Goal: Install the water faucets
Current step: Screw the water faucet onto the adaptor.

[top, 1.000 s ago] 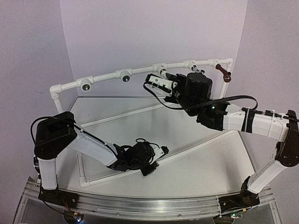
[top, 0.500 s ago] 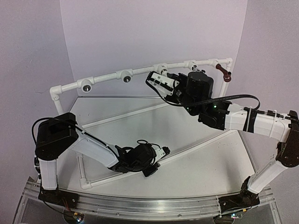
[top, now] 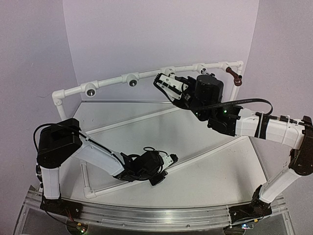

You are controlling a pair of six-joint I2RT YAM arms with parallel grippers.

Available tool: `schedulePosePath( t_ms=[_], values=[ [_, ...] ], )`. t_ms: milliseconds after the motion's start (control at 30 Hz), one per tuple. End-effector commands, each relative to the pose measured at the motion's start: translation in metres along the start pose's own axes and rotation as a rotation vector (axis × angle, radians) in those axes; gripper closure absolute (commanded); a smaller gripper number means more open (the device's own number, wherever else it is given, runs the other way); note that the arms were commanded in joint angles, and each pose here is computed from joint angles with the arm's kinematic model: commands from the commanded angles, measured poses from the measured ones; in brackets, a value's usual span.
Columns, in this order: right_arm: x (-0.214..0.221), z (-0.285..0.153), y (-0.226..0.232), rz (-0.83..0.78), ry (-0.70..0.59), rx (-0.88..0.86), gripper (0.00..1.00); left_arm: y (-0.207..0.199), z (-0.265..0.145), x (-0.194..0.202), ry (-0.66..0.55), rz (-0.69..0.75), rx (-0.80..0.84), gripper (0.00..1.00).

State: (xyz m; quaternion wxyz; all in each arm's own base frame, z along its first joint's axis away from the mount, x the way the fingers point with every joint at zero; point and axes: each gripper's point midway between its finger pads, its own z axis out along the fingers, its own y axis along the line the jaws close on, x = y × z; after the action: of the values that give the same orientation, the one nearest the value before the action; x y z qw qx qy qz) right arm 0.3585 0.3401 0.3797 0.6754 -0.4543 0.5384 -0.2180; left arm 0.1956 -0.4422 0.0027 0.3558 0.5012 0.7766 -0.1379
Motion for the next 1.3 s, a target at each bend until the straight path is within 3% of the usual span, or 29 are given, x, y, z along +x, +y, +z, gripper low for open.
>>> schedulePosePath(
  t_ms=[0, 1267],
  values=[
    [-0.019, -0.001, -0.045, 0.117, -0.061, 0.099, 1.00, -0.020, -0.002, 0.165, 0.503, -0.064, 0.015, 1.00],
    [-0.010, 0.008, -0.048, 0.475, -0.094, 0.073, 1.00, -0.020, -0.003, 0.164, 0.500, -0.064, 0.016, 1.00]
  ],
)
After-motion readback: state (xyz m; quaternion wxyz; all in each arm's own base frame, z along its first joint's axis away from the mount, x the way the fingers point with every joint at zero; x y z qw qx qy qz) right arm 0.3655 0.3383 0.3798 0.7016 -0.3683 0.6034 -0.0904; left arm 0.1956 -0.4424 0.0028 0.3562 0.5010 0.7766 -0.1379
